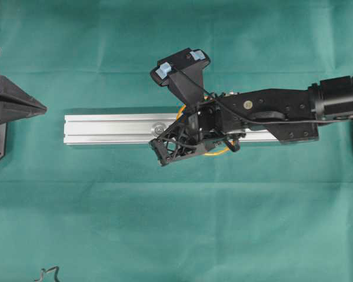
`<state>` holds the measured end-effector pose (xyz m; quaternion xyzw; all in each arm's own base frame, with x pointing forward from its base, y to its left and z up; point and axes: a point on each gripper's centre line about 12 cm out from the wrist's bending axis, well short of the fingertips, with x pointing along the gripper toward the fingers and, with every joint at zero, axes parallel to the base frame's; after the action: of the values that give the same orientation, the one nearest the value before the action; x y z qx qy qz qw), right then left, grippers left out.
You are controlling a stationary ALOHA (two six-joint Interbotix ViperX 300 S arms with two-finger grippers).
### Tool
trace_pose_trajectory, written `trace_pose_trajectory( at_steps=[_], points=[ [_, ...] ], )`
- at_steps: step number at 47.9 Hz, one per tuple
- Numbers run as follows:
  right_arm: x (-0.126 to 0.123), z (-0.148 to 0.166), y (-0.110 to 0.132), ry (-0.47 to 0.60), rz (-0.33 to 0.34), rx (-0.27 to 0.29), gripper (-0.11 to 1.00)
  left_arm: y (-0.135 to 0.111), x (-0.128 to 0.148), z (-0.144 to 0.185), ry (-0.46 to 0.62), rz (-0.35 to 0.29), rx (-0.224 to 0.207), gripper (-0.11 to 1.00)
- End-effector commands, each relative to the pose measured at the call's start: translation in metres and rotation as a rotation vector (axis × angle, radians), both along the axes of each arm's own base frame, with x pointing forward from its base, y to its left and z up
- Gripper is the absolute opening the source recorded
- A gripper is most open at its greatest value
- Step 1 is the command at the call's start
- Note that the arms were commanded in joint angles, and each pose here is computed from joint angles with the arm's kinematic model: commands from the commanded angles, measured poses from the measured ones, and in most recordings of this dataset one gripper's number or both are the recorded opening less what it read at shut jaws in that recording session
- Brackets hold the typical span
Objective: Hook the rubber onto the shaft.
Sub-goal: 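Rotate the right gripper and stretch the band toward the left peg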
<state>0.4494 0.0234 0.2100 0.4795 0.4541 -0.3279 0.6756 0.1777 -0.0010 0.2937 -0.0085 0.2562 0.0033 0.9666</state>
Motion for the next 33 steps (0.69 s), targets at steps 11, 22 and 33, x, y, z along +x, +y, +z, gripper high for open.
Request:
trace_pose_trajectory(
  at_steps=[11,22,33],
  points=[
    [0.010,0.012,-0.006,-0.038,-0.084,0.027,0.05,0.000,0.002,0.008,-0.011,0.002,0.003,0.02],
    [0.026,0.011,-0.006,-0.055,-0.130,0.041,0.05,0.001,0.002,0.008,-0.011,0.001,0.006,0.02],
    [0.036,0.013,-0.010,-0.041,-0.151,0.017,0.05,0.001,0.002,0.007,-0.009,0.003,0.006,0.02]
  ],
)
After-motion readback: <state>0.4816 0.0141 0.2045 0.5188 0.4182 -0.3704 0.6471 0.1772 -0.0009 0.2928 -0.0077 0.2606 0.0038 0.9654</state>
